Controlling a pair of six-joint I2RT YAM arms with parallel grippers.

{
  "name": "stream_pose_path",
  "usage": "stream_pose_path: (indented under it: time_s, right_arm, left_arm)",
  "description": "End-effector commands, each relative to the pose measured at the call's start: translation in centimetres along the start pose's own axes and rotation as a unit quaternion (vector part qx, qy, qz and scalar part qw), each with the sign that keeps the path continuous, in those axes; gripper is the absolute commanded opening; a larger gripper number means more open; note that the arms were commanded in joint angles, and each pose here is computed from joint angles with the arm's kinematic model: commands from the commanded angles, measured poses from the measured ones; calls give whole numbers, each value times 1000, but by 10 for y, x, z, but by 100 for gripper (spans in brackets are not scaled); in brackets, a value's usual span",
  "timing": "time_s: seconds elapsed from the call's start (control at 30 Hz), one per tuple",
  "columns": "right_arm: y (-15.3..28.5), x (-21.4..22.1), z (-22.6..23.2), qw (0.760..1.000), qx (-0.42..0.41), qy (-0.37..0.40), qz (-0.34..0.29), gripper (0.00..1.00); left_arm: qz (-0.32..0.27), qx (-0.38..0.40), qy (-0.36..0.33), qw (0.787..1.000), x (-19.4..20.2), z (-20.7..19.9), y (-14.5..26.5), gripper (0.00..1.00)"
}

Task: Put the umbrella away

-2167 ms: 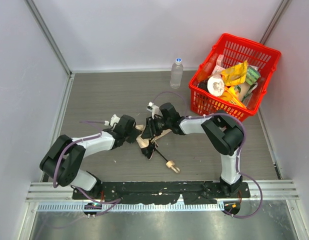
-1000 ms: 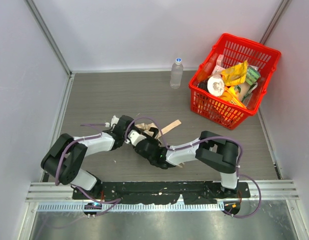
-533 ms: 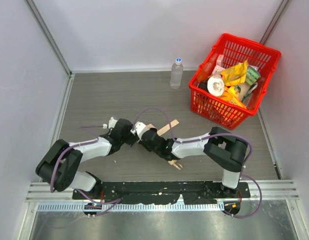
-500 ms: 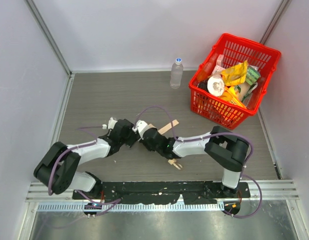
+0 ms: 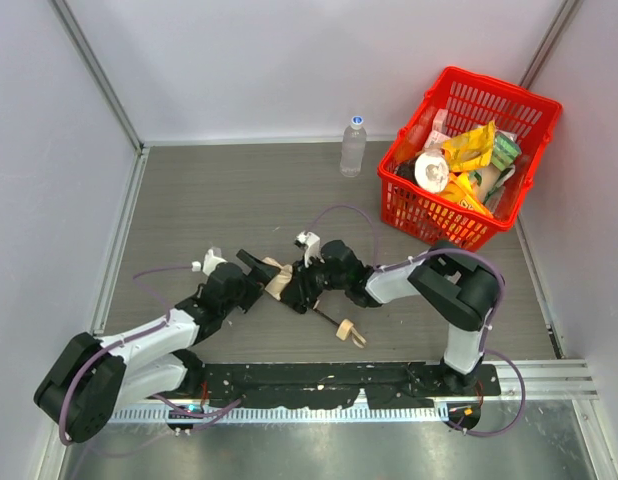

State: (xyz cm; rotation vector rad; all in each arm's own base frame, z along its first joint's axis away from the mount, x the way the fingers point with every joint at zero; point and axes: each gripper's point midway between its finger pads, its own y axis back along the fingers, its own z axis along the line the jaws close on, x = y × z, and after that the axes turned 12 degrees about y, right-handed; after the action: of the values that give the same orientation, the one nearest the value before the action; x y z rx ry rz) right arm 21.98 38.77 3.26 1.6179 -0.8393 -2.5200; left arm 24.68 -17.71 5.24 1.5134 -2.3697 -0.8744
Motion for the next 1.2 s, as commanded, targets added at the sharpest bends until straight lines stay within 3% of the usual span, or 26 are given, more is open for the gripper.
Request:
stream_pose_path:
  time_s: [0.0,0.17,0.5,0.67,0.93,1.03,1.1,1.17]
  right_arm:
    - [22,98,18,974,-64,-159,150,1]
    - [15,83,21,959,-115,-226,123,1]
    - [15,48,22,909,-217,-350,69,1]
    - [13,53,24,896,-234,-365,93,1]
    - [12,63,23,899,-232,-344,137,1]
    - [11,64,20,905,-227,-331,141,1]
    - [11,63,20,907,-221,-326,146,1]
    - [10,61,17,914,-214,-312,150,1]
  left_arm:
    - [-6,-71,-28,997,-2,42,1,100]
    - [17,-129,-1,991,13,69,-2,100]
    - [-32,-261,-4,965,9,119,2,99]
    - [-31,-256,-22,966,9,126,-3,73]
    - [-31,-246,-71,966,4,118,-7,54]
    - [-23,-243,-80,967,6,116,-9,34]
    - [-17,-252,-86,964,8,119,-10,14]
    - [-9,-260,-90,961,11,122,-10,10]
